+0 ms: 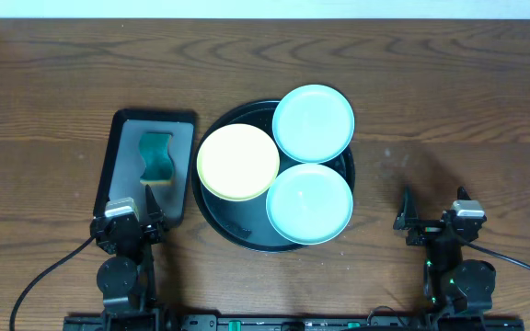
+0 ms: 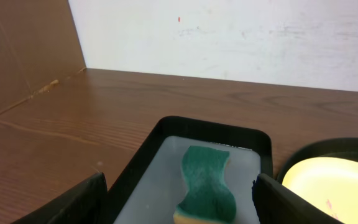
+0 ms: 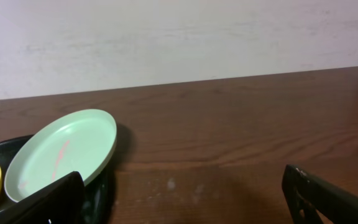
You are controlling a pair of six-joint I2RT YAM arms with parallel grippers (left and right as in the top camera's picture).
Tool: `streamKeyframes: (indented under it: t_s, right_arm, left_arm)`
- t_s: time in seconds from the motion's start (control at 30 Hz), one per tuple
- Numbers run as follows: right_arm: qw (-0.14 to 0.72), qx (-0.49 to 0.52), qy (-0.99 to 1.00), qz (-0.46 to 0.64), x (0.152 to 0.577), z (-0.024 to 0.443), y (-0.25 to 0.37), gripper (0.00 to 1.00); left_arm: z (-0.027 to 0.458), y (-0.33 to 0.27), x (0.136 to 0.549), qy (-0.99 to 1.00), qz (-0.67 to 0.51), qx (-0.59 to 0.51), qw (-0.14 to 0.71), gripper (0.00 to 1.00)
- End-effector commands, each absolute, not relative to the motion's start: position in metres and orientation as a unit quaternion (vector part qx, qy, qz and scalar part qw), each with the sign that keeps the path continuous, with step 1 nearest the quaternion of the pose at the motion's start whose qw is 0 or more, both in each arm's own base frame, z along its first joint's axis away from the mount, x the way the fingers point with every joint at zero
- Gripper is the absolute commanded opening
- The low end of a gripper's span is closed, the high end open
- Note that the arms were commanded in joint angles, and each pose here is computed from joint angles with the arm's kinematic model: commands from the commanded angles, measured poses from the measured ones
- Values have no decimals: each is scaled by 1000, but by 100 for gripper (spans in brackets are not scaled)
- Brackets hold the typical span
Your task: Clean dirty plates on tray and stack at the side
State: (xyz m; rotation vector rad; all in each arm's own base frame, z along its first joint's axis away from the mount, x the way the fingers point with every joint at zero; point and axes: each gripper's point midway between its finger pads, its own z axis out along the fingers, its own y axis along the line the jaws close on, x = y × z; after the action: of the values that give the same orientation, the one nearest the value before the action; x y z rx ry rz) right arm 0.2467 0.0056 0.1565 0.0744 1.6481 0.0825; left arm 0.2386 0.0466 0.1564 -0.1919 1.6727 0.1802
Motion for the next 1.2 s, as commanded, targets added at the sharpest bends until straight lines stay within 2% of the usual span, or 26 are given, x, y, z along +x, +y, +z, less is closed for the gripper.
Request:
streamKeyframes:
  t_s: [0.0, 0.57, 0.77, 0.93, 1.17]
  right_arm:
    - [678, 41, 733, 38, 247, 156, 4, 99]
    - [688, 19, 722, 64, 247, 164, 15, 99]
    - [717, 6, 693, 77, 244, 197, 20, 99]
    - [719, 6, 691, 77, 247, 236, 20, 99]
    - [698, -6, 711, 90, 275, 294, 29, 99]
  left_arm:
    - [138, 49, 239, 754, 90, -82, 646, 75]
    - [146, 46, 240, 744, 82, -76, 659, 75]
    - [166, 45, 237, 748, 73, -86, 654, 75]
    - [202, 44, 237, 773, 66, -89, 624, 75]
    - [258, 43, 251, 804, 38, -115, 583, 75]
